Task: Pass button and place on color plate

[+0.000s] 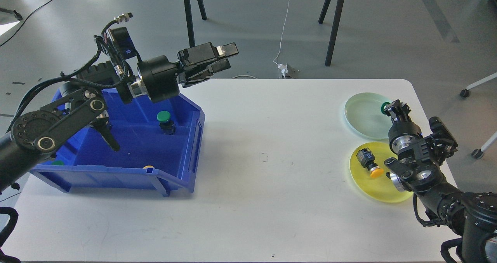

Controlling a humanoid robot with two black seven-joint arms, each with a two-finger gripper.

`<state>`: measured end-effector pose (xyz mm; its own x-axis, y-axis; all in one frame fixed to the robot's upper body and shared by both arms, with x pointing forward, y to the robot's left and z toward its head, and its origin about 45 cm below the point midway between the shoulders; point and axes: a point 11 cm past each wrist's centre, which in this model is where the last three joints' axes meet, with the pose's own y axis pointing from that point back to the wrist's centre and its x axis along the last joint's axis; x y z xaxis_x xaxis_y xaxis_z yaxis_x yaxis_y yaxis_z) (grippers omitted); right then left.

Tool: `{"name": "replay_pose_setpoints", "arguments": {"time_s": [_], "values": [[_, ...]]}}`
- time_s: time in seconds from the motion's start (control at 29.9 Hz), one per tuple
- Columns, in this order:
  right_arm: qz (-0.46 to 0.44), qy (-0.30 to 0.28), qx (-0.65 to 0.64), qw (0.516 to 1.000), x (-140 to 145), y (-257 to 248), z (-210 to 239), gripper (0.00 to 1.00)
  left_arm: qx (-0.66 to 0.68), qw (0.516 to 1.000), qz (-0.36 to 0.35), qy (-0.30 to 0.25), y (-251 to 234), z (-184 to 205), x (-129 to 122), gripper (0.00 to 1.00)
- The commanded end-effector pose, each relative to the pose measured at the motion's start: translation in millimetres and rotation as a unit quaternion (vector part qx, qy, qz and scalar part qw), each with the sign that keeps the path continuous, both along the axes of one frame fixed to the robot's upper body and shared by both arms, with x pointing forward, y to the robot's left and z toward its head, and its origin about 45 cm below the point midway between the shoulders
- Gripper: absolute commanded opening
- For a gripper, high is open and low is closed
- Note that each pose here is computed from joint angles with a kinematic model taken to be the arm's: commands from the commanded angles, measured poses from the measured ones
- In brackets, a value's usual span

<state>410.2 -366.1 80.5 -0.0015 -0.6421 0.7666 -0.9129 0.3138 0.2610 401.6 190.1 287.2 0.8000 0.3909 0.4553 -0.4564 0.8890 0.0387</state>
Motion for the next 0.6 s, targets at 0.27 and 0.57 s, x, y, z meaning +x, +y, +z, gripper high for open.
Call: {"name": "replay_pose_setpoints", "arguments": {"time_s": [0.27, 0.57], "values": [[-0.005, -0.004, 0.002, 1.0, 1, -3, 2, 0.65, 0.002, 1.0, 0.003, 0.002, 2, -1, 1, 0.86], [-0.035, -0.04, 0.052, 0.997, 22, 5, 26, 0.82, -0.022, 0.999, 0.02, 0.017, 9, -1, 6, 0.88]]}}
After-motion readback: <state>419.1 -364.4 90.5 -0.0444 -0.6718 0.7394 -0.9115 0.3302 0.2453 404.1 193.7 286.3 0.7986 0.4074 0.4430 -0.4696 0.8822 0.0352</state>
